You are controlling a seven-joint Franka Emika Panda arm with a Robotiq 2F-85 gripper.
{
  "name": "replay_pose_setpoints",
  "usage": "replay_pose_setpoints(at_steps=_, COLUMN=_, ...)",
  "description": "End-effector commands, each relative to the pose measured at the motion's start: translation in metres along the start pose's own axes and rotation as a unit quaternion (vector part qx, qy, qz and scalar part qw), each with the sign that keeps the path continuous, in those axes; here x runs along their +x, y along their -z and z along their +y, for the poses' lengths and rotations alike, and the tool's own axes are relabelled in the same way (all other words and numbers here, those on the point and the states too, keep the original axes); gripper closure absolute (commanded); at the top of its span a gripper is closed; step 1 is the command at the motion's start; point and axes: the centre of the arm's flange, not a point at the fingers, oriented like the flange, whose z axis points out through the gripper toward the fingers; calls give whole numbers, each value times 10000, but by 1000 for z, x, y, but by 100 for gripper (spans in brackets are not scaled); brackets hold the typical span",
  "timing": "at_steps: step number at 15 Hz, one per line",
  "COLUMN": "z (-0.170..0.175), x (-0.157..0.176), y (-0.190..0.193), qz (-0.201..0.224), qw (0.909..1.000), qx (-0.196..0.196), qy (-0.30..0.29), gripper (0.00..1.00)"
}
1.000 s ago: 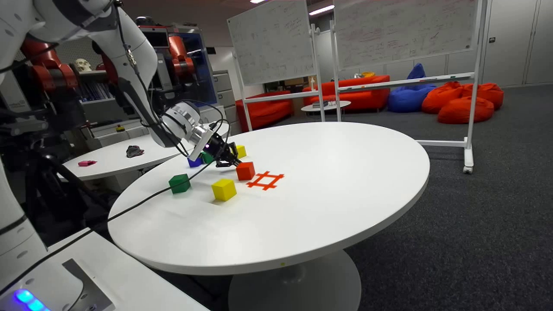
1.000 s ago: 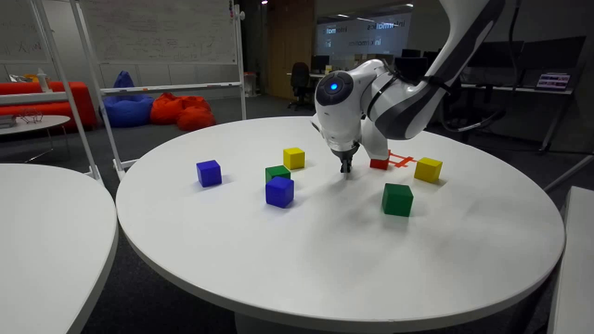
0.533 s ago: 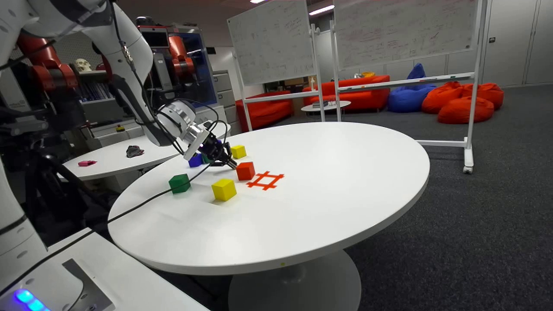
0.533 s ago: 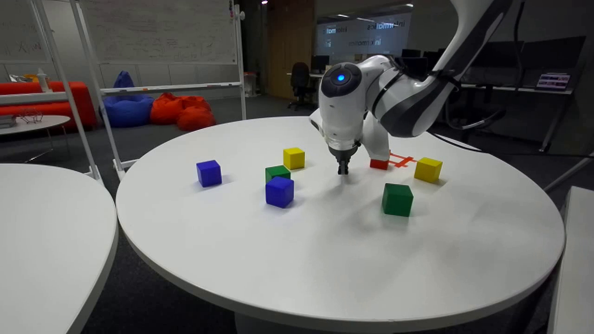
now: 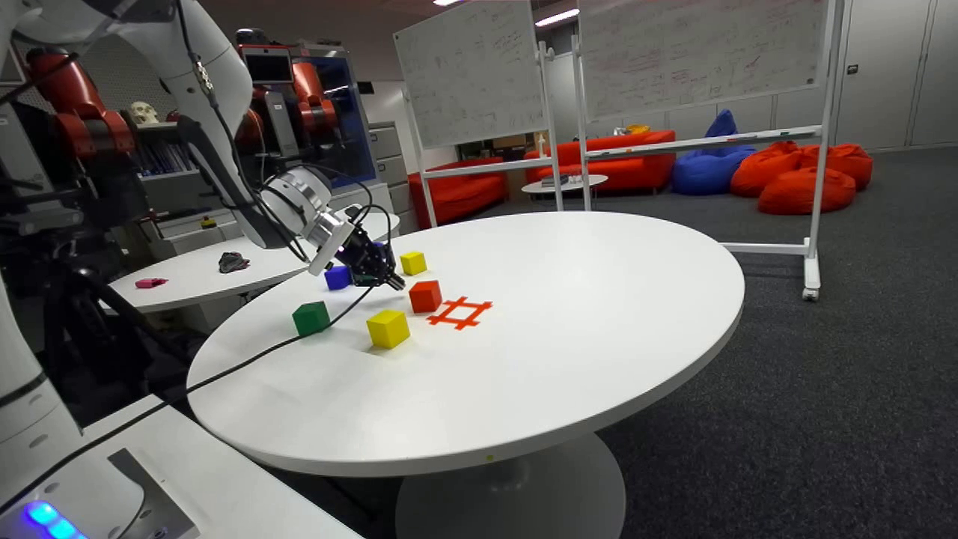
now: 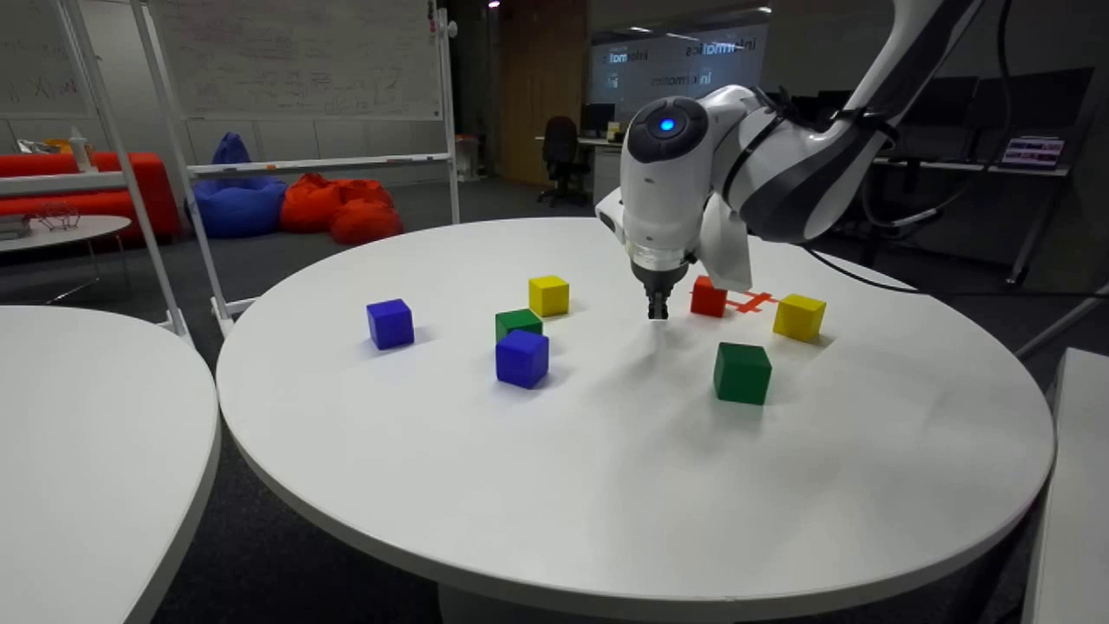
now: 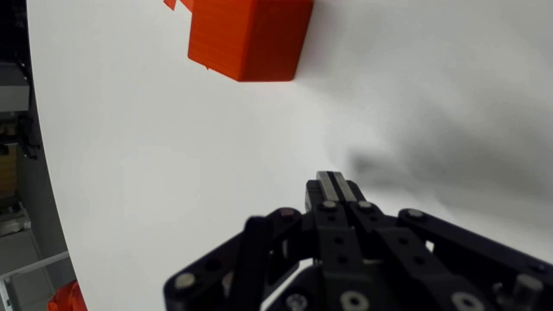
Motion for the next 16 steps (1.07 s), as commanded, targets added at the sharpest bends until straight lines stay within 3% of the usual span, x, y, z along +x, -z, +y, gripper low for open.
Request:
replay_pose_setpoints(at_steps=1, z=1, x=-2, y=-1, qz=-16, qw=10000, qx=2, qy=-9, gripper=99)
replay_pose_setpoints(at_steps=7, z=3, x=-3, y=-3, qz=-37, qw=10000, qx=4, qy=-22, gripper=100)
replay_pose_setpoints(at_steps=13, z=-23, x=5, y=25, qz=907, qw=9918, qx=537, qy=724, gripper=100)
replay_pose_setpoints(at_steps=16, z=-30, x=9, y=32, qz=1067, qw=9885, qx=592, qy=892, gripper=100)
